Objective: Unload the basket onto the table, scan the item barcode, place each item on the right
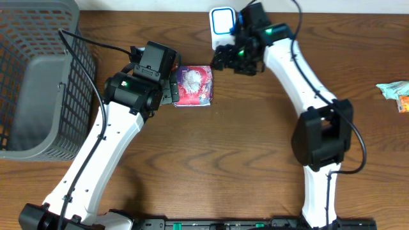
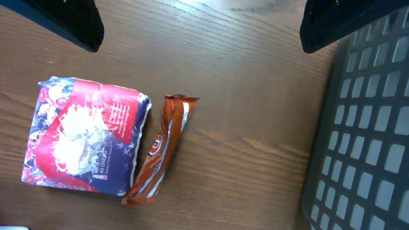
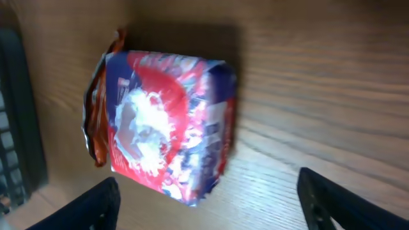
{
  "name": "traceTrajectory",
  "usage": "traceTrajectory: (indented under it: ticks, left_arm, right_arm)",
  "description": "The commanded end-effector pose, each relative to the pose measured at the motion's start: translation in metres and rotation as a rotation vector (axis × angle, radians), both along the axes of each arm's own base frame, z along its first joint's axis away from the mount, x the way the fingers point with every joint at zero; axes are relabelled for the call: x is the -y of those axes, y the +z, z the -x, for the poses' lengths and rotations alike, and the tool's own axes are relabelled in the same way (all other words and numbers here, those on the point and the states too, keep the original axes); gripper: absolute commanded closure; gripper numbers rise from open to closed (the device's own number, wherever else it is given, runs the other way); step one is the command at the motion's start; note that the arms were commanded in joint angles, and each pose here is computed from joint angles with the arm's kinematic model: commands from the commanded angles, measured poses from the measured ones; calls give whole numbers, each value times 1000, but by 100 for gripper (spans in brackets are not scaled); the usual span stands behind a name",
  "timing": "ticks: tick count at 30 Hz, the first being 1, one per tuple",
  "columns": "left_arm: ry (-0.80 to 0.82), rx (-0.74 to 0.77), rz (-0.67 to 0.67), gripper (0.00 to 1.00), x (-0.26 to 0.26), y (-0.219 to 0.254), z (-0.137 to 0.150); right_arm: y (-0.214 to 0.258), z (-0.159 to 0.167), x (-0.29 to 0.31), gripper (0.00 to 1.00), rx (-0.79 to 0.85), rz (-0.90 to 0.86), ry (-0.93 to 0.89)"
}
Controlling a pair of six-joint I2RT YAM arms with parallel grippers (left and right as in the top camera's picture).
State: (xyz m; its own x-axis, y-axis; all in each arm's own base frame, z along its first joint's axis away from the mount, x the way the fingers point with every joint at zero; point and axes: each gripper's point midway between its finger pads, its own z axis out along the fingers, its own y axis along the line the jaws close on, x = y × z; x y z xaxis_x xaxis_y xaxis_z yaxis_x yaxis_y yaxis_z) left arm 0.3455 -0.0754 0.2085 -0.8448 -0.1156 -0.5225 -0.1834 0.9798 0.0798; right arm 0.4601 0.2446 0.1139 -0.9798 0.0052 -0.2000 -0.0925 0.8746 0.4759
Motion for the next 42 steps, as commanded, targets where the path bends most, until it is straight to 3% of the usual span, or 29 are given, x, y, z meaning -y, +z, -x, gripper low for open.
traceTrajectory:
  ticks: [1,8,20,26,28,35,42]
  left_arm:
    - [7,9,2,2,-1,4,-2]
    - [7,9,2,2,-1,4,-2]
    - [7,9,2,2,-1,4,-2]
    - [7,9,2,2,-1,4,-2]
    - [7,9,2,2,-1,4,-2]
    - [6,9,2,2,-1,4,-2]
    - [7,9,2,2,-1,4,-2]
  right_arm:
    - [-22,9,-17,19,-42,17,16]
    - [-44,18,-39,26,-99,11,-2]
    - [-88,40,-59,26,-180,65,47]
    - [-102,41,-53,53,-208,82,36]
    - [-101,38,-50,68,-195,83,52]
    - [-80,34,-25,96,-179,107,74]
    - [-45,24,37,99,-104,353,-2]
